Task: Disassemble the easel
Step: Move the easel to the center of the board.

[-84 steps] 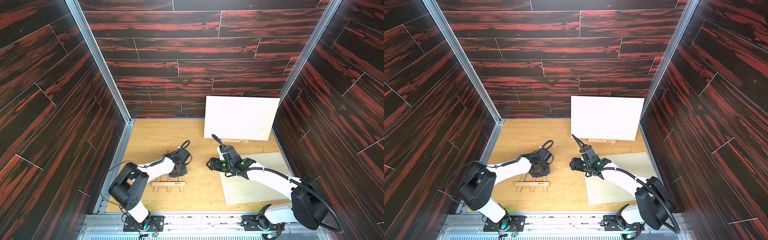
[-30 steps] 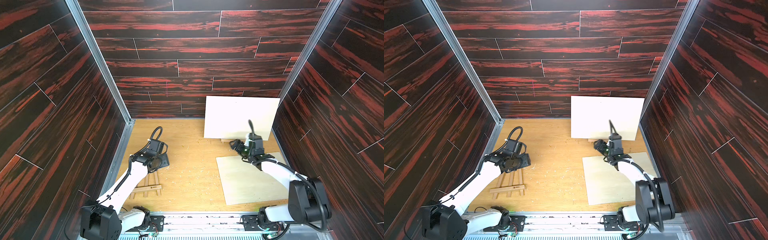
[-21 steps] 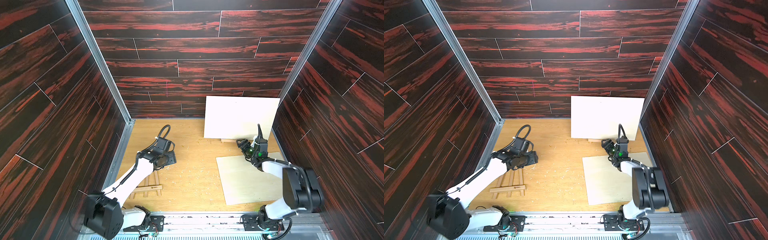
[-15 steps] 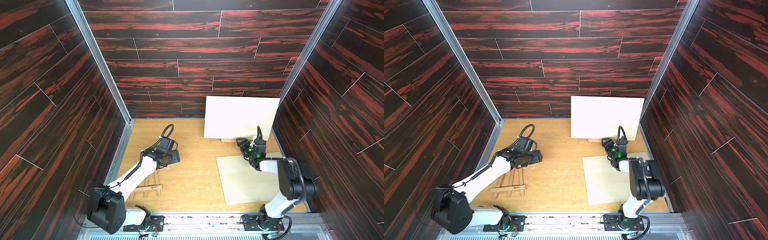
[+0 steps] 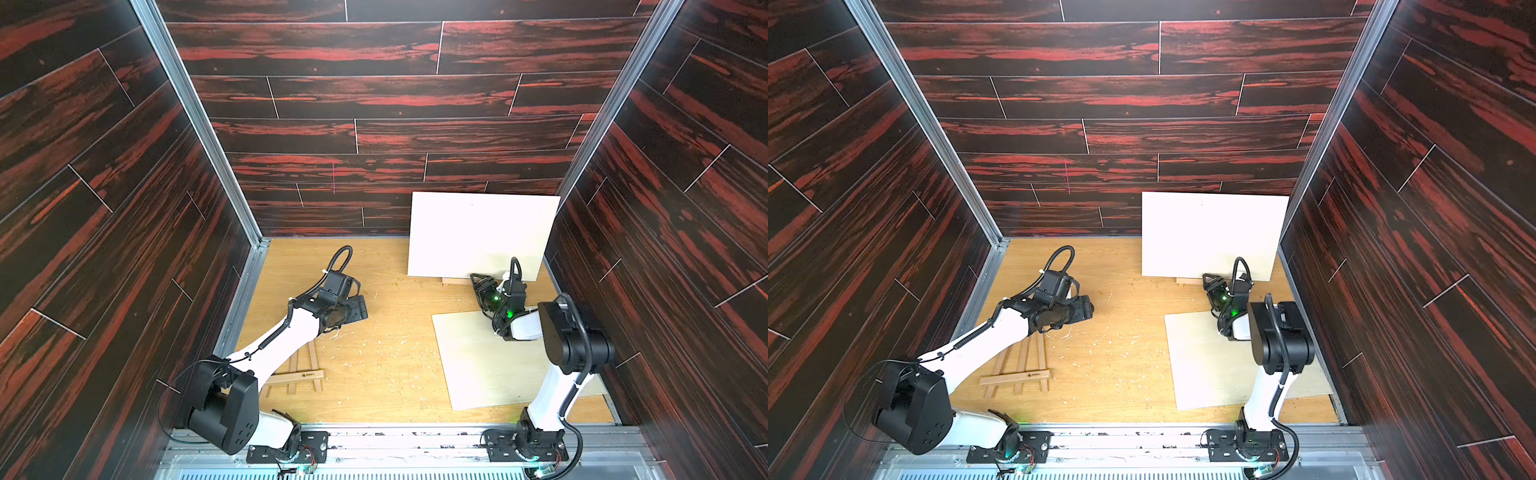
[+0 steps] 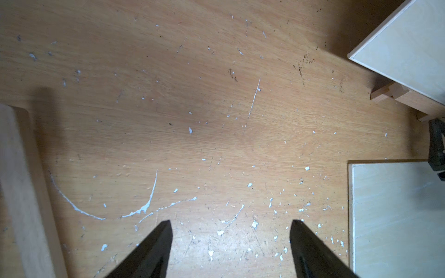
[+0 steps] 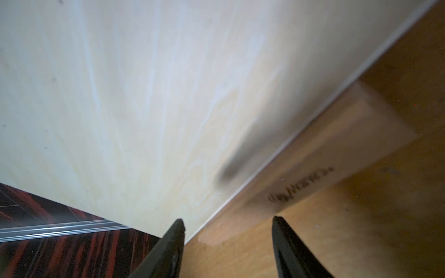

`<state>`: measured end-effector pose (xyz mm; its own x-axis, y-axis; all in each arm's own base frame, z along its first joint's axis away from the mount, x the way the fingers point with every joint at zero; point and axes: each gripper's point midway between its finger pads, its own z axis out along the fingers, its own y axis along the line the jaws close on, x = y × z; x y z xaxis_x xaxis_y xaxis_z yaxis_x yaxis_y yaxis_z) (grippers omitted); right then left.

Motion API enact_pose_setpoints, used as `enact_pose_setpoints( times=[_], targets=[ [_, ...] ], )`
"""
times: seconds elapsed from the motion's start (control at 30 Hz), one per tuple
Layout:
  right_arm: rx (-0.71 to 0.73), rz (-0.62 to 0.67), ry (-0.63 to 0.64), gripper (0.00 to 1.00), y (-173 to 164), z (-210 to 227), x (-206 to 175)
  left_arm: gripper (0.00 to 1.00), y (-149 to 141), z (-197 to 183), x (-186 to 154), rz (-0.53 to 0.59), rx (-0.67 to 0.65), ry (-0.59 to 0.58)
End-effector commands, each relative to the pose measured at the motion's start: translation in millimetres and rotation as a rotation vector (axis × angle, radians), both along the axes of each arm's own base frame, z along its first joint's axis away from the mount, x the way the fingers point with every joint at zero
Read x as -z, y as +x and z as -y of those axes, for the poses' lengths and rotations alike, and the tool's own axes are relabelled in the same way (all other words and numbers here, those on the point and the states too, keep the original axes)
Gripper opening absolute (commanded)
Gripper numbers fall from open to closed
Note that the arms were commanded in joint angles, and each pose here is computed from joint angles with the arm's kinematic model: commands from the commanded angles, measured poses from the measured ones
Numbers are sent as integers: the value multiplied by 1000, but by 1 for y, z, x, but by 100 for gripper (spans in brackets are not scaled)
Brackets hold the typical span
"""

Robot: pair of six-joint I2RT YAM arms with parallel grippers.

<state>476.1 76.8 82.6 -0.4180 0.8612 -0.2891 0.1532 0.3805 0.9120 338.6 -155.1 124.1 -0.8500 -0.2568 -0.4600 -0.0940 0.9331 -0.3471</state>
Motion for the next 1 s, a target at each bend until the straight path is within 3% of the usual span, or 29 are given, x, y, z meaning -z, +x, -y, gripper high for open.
enact_pose_setpoints(
  times=[0.0,0.97],
  targets=[
    [26,39,40,58,13,2,-4,81,8,5,-10,26,1,-17],
    [90,15,193,45,27,3,21,81,14,9,-7,22,-21,-18]
  ],
)
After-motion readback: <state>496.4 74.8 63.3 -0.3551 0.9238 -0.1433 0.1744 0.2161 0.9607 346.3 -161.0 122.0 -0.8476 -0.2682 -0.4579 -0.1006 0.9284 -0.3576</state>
